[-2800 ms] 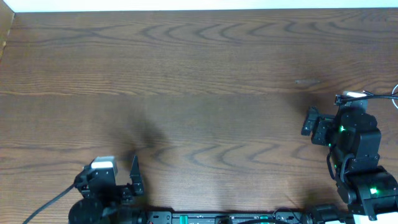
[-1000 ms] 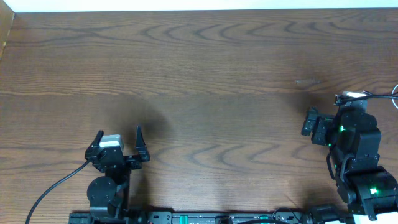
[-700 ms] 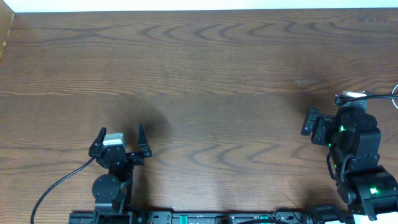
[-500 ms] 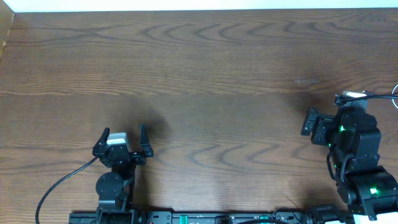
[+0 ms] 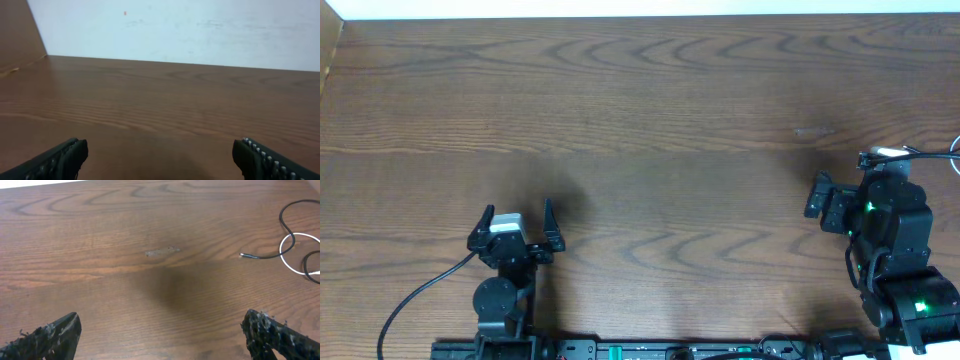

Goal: Untangle cables

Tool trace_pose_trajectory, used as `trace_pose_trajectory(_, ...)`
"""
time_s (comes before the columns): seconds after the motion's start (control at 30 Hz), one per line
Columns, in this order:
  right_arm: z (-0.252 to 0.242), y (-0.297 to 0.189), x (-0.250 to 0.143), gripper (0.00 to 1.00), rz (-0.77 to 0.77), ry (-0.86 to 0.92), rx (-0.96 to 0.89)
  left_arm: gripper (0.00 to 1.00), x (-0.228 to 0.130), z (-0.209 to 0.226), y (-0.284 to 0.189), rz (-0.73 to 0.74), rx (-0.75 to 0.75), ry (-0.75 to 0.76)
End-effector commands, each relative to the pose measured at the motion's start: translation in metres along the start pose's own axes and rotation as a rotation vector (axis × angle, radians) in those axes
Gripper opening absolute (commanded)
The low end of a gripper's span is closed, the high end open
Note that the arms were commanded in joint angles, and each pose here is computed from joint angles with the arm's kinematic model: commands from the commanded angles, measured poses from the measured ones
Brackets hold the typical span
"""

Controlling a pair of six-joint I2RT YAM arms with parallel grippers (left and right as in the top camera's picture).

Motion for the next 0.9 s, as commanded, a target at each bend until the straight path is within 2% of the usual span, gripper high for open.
trace_pose_trajectory(0.0, 0.002, 0.0, -0.002, 0.99, 0.006, 0.002, 0.008, 0.98, -0.015, 0.004, 0.002, 0.037, 0.028, 0.003)
trace_pose_trajectory(0.4, 0.002, 0.0, -0.002, 0.99, 0.006, 0.002, 0.009, 0.98, -0.015, 0.005, 0.002, 0.04, 0.028, 0.003)
trace_pose_trajectory(0.6, 0.002, 0.0, -0.002, 0.99, 0.006, 0.002, 0.008, 0.98, -0.014, -0.004, 0.002, 0.031, -0.061, 0.008)
trace_pose_trajectory(0.87, 0.002, 0.001, -0.002, 0.99, 0.006, 0.002, 0.008, 0.98, -0.014, -0.01, 0.002, 0.03, -0.095, 0.031)
Point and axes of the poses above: each gripper's point midway between its finger pads, its own y axis out along the fingers, its own z axis along the line the jaws close on, x = y × z, the point moved 7 cm from there along -y, back along the fingers, and after that the axes turned 3 degrees about y, right-handed, at the moved point
